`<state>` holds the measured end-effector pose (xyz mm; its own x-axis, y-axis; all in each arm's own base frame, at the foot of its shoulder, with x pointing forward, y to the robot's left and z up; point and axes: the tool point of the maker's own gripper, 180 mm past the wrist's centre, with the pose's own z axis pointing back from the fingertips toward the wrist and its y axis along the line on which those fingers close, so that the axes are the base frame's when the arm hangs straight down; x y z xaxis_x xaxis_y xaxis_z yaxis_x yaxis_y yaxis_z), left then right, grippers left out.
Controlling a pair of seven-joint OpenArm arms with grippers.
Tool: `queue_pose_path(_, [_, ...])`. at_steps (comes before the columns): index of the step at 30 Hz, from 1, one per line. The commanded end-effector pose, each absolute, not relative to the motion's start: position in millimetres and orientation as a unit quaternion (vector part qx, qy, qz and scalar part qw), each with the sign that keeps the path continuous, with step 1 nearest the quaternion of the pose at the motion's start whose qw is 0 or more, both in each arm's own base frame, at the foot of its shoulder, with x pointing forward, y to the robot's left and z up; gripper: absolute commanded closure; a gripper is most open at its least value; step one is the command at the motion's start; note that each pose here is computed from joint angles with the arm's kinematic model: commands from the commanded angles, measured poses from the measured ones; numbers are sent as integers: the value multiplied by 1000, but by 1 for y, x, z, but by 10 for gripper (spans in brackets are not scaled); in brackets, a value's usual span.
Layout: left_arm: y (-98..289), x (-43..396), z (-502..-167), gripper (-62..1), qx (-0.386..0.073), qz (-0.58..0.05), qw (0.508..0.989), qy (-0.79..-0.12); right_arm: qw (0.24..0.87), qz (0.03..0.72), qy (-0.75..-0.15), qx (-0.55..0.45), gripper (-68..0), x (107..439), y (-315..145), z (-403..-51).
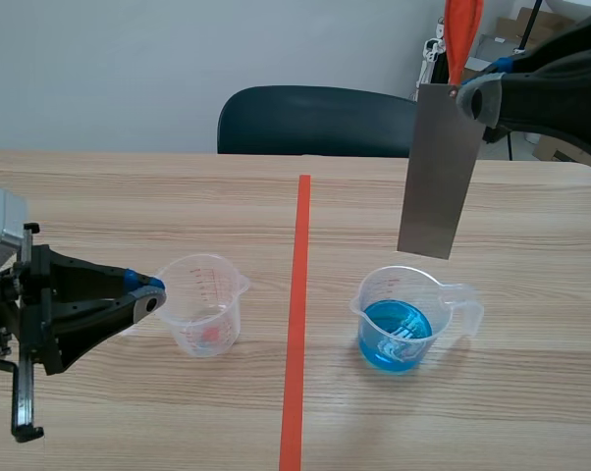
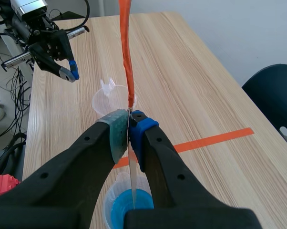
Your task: Do the redox reaction experiment. move the plate over the left beaker
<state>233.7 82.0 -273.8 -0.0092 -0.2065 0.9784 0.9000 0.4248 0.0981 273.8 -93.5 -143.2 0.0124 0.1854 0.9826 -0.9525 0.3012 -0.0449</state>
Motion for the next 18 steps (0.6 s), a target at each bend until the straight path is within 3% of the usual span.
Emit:
queue_pose_path(1, [79, 242, -256, -36, -309, -434, 613, -583, 593, 465, -545, 368, -18, 277, -92, -126])
queue_pose_path(6, [84, 243, -251, -37, -307, -429, 610, -591, 587, 469, -541, 378, -18, 276, -82, -128])
queue_pose_path(8, [86, 243, -248, -69, -308, -424, 607, -598, 586, 475, -534, 382, -18, 275, -76, -132])
queue_pose_path(10, [87, 242, -242, -149, -314, -415, 598, -610, 591, 483, -523, 380, -18, 275, -70, -139])
queue_pose_path(14, [89, 239, -227, -407, -328, -391, 572, -642, 581, 486, -523, 390, -18, 274, -61, -138])
queue_pose_path(16, [91, 244, -226, -521, -307, -381, 570, -660, 575, 486, -526, 396, -18, 274, -56, -136])
queue_pose_path(18, [95, 248, -227, -596, -283, -369, 572, -675, 568, 484, -530, 402, -18, 275, -52, -132])
